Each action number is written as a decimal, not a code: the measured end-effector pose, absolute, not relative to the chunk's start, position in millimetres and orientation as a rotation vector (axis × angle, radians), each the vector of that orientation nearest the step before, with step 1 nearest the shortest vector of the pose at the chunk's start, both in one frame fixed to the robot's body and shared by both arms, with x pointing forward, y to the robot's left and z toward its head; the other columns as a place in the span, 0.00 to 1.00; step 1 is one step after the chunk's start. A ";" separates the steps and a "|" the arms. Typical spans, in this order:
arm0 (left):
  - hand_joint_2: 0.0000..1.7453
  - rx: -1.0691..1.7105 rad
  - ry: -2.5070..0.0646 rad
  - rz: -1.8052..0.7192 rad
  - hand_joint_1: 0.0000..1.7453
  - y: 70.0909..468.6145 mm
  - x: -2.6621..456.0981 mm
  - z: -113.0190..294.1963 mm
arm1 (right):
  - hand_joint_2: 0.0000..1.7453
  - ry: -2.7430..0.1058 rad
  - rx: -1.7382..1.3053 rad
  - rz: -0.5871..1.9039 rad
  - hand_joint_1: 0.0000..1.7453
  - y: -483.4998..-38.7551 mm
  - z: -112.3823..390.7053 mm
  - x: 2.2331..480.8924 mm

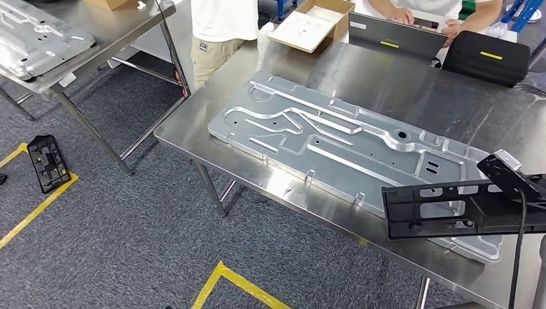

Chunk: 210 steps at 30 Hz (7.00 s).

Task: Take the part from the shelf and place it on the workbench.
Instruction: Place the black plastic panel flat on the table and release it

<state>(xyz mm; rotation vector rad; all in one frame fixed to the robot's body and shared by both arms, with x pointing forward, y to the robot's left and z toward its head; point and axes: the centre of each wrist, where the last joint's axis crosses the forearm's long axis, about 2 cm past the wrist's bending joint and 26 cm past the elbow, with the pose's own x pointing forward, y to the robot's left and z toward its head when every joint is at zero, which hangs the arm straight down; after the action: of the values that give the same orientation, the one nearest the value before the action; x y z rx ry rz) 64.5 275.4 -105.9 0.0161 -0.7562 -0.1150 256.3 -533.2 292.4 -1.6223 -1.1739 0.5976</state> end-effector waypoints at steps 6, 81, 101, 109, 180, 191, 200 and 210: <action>1.00 0.020 -0.756 -0.113 0.00 275.7 64.9 -105.9 | 1.00 -1.098 -1.668 0.589 0.00 -533.6 291.2 255.2; 1.00 0.038 -0.736 -0.136 0.00 272.8 43.6 -108.2 | 1.00 -1.218 -2.130 0.378 0.00 -569.7 283.4 199.5; 1.00 0.040 -0.737 -0.122 0.00 271.1 42.9 -108.3 | 0.00 -0.955 -2.066 0.497 0.00 -570.8 288.2 200.0; 1.00 0.063 -0.739 -0.128 0.00 276.0 44.3 -108.3 | 0.00 -0.422 -1.771 0.681 0.00 -594.0 256.0 188.8; 0.00 0.001 -0.562 -0.029 0.00 268.4 32.5 -110.2 | 0.00 -1.133 -2.396 0.207 0.00 -575.5 300.0 153.9; 0.00 0.022 -0.582 -0.042 0.00 269.3 38.8 -109.6 | 0.00 -1.142 -2.316 0.238 0.00 -571.3 294.7 147.5; 0.00 0.019 -0.591 -0.047 0.00 270.1 37.0 -109.9 | 0.00 -1.128 -2.227 0.297 0.00 -570.3 287.3 144.5; 0.00 0.029 -0.600 -0.049 0.00 268.2 41.5 -109.3 | 0.00 -1.116 -2.199 0.323 0.00 -569.3 287.1 142.5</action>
<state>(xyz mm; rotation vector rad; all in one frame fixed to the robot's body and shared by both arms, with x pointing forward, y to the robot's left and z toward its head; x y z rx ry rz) 41.5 268.2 -109.3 0.0293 -0.6002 -0.0492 142.5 -569.3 287.1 -2.1991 -1.1161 0.3231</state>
